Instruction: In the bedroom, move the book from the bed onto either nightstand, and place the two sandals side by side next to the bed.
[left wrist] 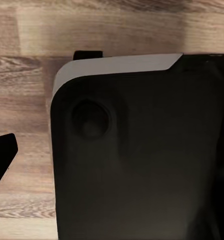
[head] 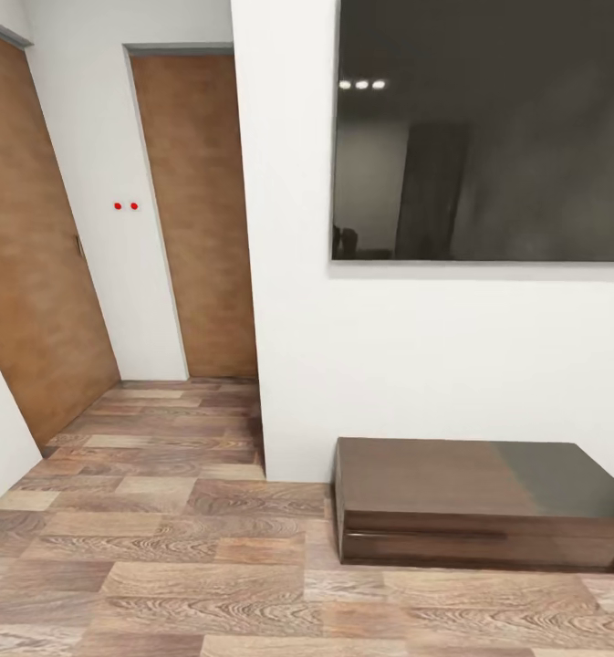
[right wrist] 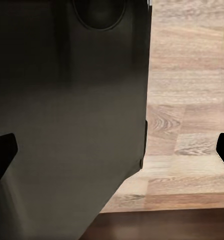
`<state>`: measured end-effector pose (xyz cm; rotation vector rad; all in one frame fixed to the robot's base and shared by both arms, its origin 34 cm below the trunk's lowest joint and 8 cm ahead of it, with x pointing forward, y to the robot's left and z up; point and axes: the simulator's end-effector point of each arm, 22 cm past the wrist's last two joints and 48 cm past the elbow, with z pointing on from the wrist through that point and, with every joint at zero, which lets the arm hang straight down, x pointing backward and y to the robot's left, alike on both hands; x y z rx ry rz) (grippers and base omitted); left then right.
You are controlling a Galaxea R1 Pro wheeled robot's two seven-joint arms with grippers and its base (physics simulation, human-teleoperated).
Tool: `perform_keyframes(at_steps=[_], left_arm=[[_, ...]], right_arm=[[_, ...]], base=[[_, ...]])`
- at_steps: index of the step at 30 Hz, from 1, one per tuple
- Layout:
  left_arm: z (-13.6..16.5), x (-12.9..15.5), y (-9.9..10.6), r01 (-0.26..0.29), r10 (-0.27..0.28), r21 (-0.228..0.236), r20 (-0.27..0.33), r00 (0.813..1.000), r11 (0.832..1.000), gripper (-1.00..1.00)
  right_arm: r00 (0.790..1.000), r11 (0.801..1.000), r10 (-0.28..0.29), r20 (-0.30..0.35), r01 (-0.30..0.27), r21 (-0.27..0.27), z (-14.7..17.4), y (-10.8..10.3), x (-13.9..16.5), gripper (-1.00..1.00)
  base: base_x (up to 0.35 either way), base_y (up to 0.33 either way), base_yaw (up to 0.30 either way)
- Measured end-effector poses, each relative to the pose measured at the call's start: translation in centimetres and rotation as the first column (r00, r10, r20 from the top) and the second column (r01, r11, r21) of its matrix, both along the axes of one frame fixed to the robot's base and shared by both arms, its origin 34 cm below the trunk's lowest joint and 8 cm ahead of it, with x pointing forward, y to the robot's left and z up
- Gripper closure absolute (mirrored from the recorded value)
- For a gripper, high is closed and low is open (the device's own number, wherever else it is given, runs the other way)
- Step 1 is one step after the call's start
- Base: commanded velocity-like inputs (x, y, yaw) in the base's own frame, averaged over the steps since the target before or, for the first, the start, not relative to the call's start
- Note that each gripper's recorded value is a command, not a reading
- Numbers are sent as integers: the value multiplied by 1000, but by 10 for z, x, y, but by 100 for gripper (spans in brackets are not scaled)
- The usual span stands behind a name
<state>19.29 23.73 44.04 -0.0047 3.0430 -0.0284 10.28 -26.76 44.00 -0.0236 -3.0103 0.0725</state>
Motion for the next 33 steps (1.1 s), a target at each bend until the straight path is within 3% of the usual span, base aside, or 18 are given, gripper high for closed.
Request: perform_keyframes(at_steps=[10, 25, 33], left_arm=[[0, 0, -1, -1, 1, -1, 0, 1000, 1000, -100], [0, 1, -1, -1, 1, -1, 1, 1000, 1000, -100], [0, 1, -1, -1, 1, -1, 1, 1000, 1000, -100]], right_arm=[[1000, 1000, 0, -1, 0, 0, 0, 0, 0, -100], [1000, 1000, 1, -2, -1, 0, 0, 0, 0, -100], [1000, 1000, 0, -3, 0, 1, 0, 0, 0, -100]], base=[[275, 0, 0], [17, 0, -5], [0, 0, -208]])
